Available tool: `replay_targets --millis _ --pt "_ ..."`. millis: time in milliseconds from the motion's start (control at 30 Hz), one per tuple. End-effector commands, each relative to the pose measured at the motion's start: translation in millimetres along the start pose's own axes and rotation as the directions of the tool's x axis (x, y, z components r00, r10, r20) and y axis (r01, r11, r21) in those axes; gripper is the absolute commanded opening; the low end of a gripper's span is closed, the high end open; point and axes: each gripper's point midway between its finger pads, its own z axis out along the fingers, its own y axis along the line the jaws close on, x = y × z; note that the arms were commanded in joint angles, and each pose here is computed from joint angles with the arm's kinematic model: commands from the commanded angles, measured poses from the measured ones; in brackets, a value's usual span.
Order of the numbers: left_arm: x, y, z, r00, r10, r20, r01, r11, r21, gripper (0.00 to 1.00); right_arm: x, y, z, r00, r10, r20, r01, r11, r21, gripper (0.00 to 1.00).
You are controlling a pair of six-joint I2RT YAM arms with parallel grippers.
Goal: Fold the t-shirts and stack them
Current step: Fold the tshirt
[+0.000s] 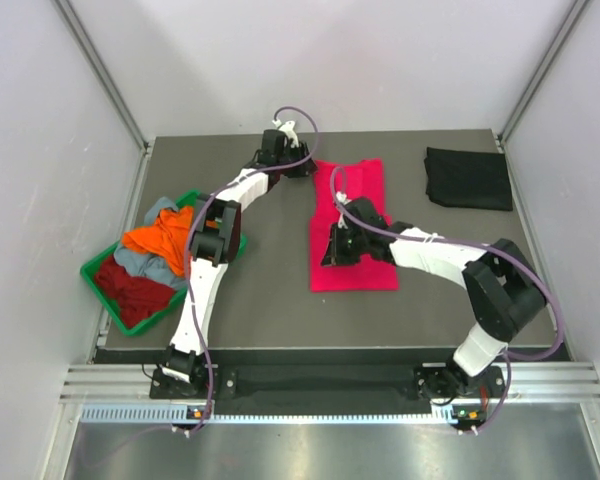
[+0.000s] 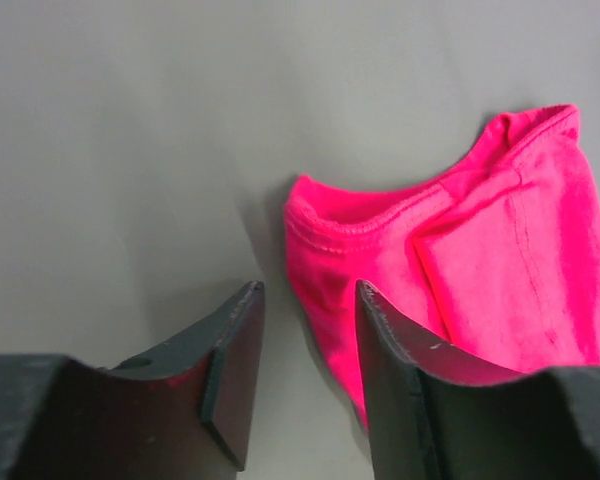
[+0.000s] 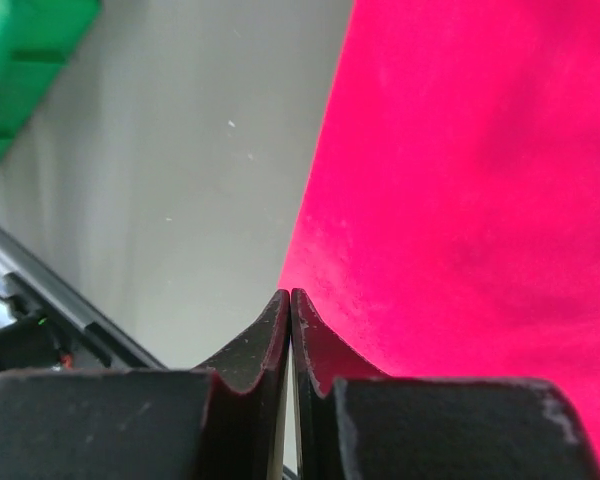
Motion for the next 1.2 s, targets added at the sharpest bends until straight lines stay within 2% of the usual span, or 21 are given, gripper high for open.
replay_targets --millis 0,67,200,233,267,600,800,833,900,933,967,1033,1067,1167 --pt "-12 0 7 0.998 0.023 0.058 -0.026 0.998 0.053 0.43 -6 13 13 0.997 0.022 0.079 -0.022 1.000 0.004 0.02" --pt "-16 -1 8 0.998 0.022 0.064 -0.025 0.998 0.059 0.38 -2 15 21 0.997 0.027 0.077 -0.028 1.000 0.000 0.01" --pt "-11 2 15 0.997 0.004 0.071 -0.009 0.997 0.070 0.15 16 3 35 0.995 0.066 0.074 -0.069 0.997 0.041 0.00" --pt "-13 1 16 0.997 0.003 0.080 -0.010 0.997 0.079 0.04 22 4 37 0.996 0.061 0.070 -0.065 0.997 0.048 0.00" --pt "-9 3 20 0.997 -0.009 0.073 0.002 0.997 0.082 0.00 29 -3 40 0.995 0.070 0.067 -0.075 0.994 0.075 0.00" --pt "-23 6 28 0.990 -0.036 0.135 0.026 0.997 0.076 0.00 79 -7 60 0.998 0.068 0.008 -0.068 0.988 0.137 0.00" --pt "-35 2 19 0.989 -0.054 0.135 0.043 0.996 0.084 0.01 71 4 56 0.997 0.063 0.040 -0.068 0.989 0.133 0.00" --pt "-33 1 18 0.991 -0.056 0.125 0.046 0.996 0.082 0.11 70 4 53 0.997 0.063 0.037 -0.068 0.987 0.146 0.02" --pt "-47 -11 4 0.990 -0.047 0.134 0.034 0.995 0.095 0.17 52 12 48 0.996 0.049 0.075 -0.060 0.987 0.149 0.04" --pt "-50 -15 0 0.990 -0.045 0.133 0.031 0.994 0.101 0.26 44 16 44 0.995 0.047 0.090 -0.060 0.987 0.147 0.07" --pt "-58 -20 -11 0.989 -0.040 0.140 0.027 0.995 0.099 0.30 38 20 38 0.994 0.044 0.099 -0.058 0.988 0.143 0.10" --pt "-58 -22 -21 0.991 -0.039 0.129 0.027 0.995 0.092 0.33 12 37 24 0.989 0.038 0.146 -0.054 0.993 0.108 0.18" --pt "-73 -30 -34 0.988 -0.030 0.151 0.015 0.995 0.094 0.33 2 44 18 0.986 0.037 0.161 -0.053 0.994 0.097 0.21" --pt "-86 -34 -56 0.990 -0.035 0.140 0.026 0.998 0.062 0.37 -13 40 -5 0.980 0.049 0.195 -0.072 0.991 0.113 0.31"
